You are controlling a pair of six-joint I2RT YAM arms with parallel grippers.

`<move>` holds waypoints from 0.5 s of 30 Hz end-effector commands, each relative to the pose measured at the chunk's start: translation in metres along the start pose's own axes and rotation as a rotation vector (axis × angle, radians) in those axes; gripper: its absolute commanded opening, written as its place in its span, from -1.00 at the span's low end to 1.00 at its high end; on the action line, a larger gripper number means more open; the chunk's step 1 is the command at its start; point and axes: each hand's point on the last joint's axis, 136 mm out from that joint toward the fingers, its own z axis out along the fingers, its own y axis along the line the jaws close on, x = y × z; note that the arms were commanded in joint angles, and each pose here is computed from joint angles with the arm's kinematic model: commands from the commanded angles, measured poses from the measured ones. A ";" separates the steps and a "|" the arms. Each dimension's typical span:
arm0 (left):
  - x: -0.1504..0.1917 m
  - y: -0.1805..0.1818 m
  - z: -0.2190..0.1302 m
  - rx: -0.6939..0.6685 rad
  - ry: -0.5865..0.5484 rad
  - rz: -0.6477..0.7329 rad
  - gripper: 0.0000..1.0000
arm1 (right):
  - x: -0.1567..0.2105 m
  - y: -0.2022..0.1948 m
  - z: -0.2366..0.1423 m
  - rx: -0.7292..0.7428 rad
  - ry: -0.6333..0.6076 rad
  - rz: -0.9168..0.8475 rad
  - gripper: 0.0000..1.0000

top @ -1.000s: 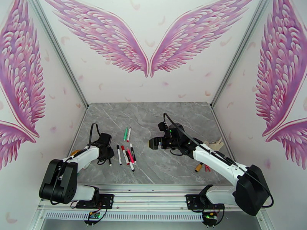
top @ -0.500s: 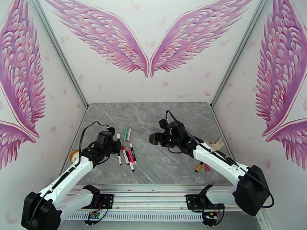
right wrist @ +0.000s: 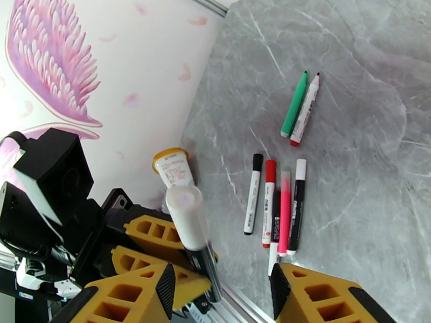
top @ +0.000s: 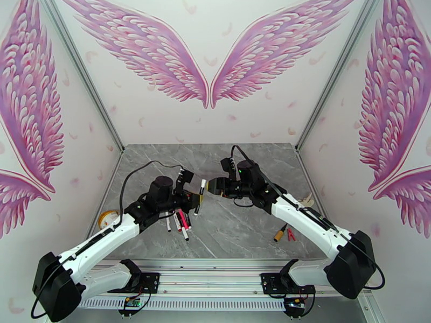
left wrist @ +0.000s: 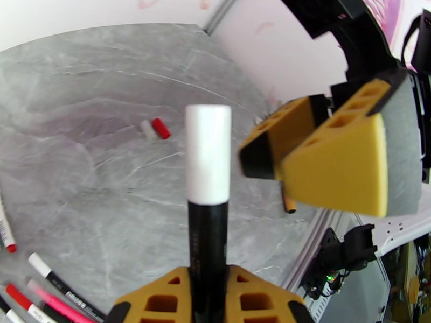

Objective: Open the pen caps

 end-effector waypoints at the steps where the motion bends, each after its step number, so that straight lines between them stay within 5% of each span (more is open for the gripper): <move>1: -0.016 -0.022 0.005 0.077 -0.026 0.033 -0.68 | -0.001 0.008 -0.004 0.008 0.009 -0.015 0.04; 15: -0.009 -0.043 0.016 0.143 0.017 0.050 -0.69 | -0.003 0.005 -0.007 0.035 0.000 -0.022 -0.16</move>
